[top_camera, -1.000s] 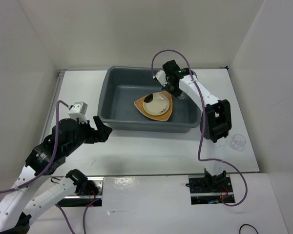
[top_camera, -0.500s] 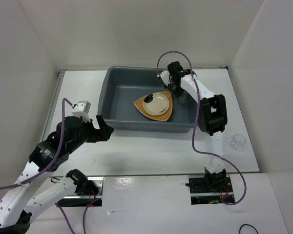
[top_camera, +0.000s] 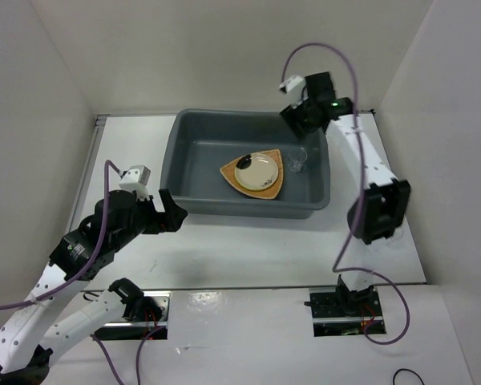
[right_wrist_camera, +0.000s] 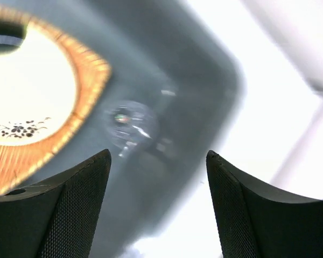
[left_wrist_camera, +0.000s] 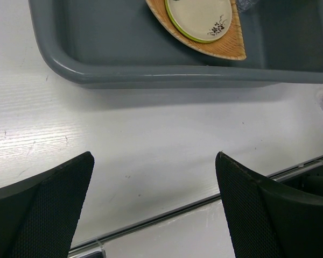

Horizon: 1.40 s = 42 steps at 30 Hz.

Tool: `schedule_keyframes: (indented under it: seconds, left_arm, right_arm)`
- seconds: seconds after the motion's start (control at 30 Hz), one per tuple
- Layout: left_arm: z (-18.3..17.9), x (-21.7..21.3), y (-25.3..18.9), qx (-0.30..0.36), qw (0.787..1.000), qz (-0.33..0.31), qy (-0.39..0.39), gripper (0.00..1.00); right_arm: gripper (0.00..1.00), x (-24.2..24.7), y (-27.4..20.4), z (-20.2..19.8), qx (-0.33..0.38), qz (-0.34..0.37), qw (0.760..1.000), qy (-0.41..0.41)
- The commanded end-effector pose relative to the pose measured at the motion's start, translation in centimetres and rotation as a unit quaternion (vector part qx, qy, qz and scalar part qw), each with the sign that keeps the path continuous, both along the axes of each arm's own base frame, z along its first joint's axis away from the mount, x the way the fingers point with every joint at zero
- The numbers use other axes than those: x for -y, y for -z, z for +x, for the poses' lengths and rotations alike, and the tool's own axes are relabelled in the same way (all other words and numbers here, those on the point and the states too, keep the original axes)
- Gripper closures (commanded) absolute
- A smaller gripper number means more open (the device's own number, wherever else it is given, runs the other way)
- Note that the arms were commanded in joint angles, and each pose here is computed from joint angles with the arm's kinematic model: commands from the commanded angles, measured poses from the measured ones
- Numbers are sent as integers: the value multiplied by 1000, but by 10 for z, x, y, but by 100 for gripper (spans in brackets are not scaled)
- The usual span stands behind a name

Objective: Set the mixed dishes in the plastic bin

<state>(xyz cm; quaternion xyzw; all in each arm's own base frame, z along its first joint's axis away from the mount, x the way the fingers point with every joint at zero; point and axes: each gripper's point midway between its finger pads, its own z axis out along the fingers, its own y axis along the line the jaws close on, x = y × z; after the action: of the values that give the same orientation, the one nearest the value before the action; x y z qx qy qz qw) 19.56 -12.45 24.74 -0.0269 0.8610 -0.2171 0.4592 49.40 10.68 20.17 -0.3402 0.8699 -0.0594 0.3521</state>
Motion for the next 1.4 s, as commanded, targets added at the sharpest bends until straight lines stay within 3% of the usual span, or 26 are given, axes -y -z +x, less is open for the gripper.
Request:
schedule_keyframes:
  seconds: [0.0,0.1,0.2,0.27,0.37,0.53,0.8,1.37]
  left_arm:
    - [6,3,-4,6,1000,-10,-7,0]
    - [5,2,-6,13,1000,-10,-5,0]
    - [3,3,-10,20,1000,-17,0,0]
    - [3,3,-10,20,1000,-17,0,0]
    - [3,5,-10,20,1000,-15,6,0]
    - [1,7,-14,25,999,-24,14,0]
    - [-6,12,-18,34,999,-28,30,0]
    - [-10,10,-20,37,998,-33,29,0]
  right_arm:
    - [24,46,-126,-31,135,39,988,64]
    - [20,90,-149,-78,183,28,976,114]
    - [13,138,-138,-137,203,-16,965,166]
    - [13,165,-111,-179,181,-40,963,196]
    - [21,198,-69,-230,130,-70,961,236]
    - [21,216,-20,-281,57,-77,963,254]
    - [24,230,46,-304,-64,-46,965,249]
    - [25,248,114,-300,-158,-44,959,230]
